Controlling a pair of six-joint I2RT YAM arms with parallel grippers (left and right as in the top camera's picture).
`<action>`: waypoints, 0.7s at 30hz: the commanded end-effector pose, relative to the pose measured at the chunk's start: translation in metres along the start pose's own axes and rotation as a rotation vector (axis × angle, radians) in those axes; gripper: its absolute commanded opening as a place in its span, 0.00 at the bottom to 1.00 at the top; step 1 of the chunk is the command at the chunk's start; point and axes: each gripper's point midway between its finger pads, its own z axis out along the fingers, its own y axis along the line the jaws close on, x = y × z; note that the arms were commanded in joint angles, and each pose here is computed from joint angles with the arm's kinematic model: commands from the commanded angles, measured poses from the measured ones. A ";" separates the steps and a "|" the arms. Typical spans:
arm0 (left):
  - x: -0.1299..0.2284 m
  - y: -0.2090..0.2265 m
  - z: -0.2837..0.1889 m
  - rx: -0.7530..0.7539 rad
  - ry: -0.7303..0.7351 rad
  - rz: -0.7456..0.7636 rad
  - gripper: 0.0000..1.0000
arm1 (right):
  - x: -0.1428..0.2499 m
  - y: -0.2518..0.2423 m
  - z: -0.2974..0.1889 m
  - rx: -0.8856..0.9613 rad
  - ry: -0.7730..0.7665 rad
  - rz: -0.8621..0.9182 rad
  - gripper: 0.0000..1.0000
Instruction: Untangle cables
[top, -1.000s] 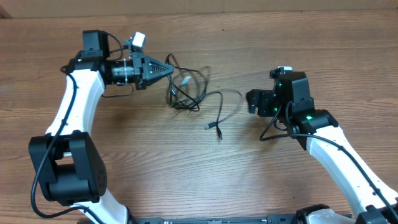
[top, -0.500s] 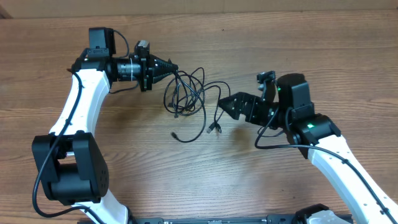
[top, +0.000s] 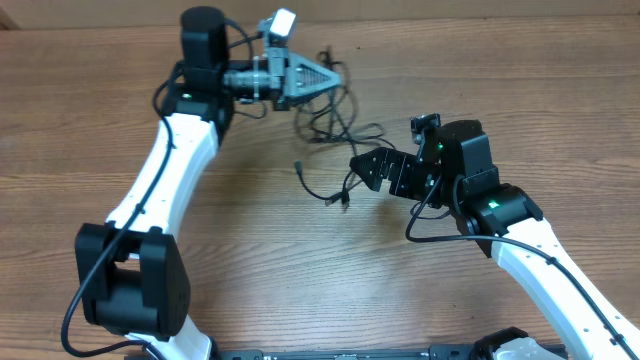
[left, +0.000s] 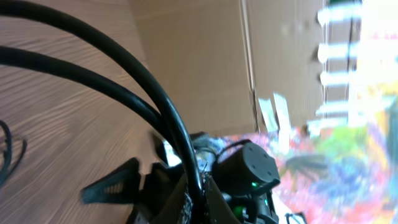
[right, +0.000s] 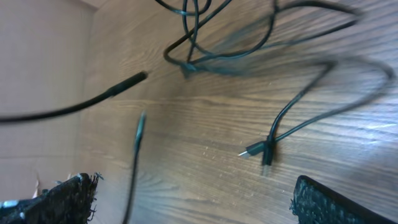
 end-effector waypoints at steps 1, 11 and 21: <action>0.008 -0.051 0.018 0.048 0.040 0.102 0.04 | -0.019 -0.008 -0.006 0.041 -0.066 0.001 1.00; -0.025 -0.038 0.051 -0.274 -0.234 0.095 0.04 | -0.034 -0.050 -0.048 0.144 -0.130 0.101 1.00; -0.013 -0.078 0.079 -0.562 -0.340 0.308 0.04 | -0.056 -0.084 -0.132 0.326 -0.378 0.133 1.00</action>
